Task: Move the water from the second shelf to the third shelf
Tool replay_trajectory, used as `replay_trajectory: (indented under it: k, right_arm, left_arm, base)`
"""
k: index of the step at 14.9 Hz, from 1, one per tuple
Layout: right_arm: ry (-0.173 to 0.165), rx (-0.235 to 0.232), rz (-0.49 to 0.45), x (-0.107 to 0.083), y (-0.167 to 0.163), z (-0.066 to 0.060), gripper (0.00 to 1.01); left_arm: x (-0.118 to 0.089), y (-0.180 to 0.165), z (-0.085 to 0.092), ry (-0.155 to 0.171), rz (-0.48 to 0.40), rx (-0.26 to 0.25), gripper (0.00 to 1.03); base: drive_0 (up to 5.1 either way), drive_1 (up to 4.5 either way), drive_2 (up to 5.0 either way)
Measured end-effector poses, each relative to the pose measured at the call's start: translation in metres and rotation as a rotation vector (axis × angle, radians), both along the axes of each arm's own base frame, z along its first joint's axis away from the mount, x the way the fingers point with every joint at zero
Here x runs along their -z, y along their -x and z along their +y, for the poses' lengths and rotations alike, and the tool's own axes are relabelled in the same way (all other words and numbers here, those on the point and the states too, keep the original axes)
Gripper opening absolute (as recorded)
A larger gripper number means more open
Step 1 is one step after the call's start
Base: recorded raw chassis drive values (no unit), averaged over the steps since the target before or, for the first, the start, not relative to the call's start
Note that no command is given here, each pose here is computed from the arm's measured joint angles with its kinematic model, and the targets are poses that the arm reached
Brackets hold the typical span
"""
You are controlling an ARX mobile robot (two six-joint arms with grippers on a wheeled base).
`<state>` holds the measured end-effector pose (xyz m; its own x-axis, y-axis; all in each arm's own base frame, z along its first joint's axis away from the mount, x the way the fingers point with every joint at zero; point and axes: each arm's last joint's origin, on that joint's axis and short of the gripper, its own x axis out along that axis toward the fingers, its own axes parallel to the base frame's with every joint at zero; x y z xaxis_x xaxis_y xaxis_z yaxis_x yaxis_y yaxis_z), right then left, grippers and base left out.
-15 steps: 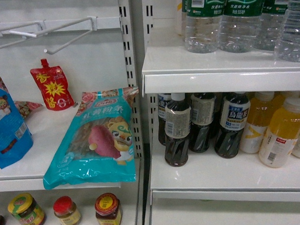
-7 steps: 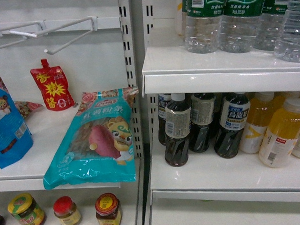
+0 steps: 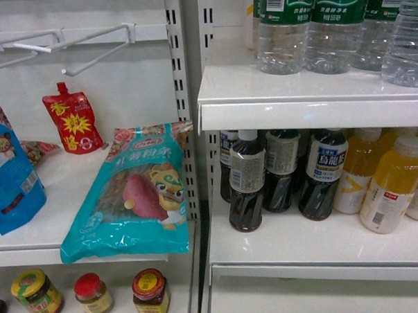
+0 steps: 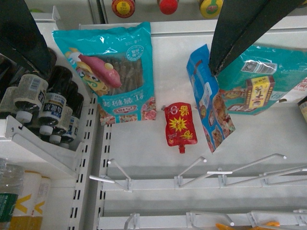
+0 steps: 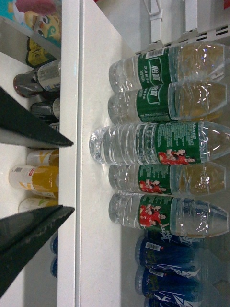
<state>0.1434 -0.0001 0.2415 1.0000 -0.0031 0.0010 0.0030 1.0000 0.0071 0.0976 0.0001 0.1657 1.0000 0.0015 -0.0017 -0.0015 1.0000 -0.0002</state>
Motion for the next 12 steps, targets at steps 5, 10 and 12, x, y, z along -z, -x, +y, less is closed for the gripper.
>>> replay_trajectory:
  k: [5, 10, 12]
  right_arm:
    - [0.004, 0.000, 0.006, 0.030, 0.012, 0.000, 0.02]
    - [0.004, 0.000, 0.002, 0.052, 0.024, 0.000, 0.02]
    - [0.004, 0.000, 0.003, 0.058, 0.028, 0.000, 0.02]
  left_arm:
    - [0.000, 0.000, 0.000, 0.000, 0.000, 0.000, 0.98]
    - [0.000, 0.000, 0.000, 0.000, 0.000, 0.000, 0.98]
    - [0.000, 0.000, 0.000, 0.000, 0.000, 0.000, 0.98]
  base:
    - [0.0, 0.00, 0.0]
    - [0.0, 0.00, 0.0]
    - [0.0, 0.00, 0.0]
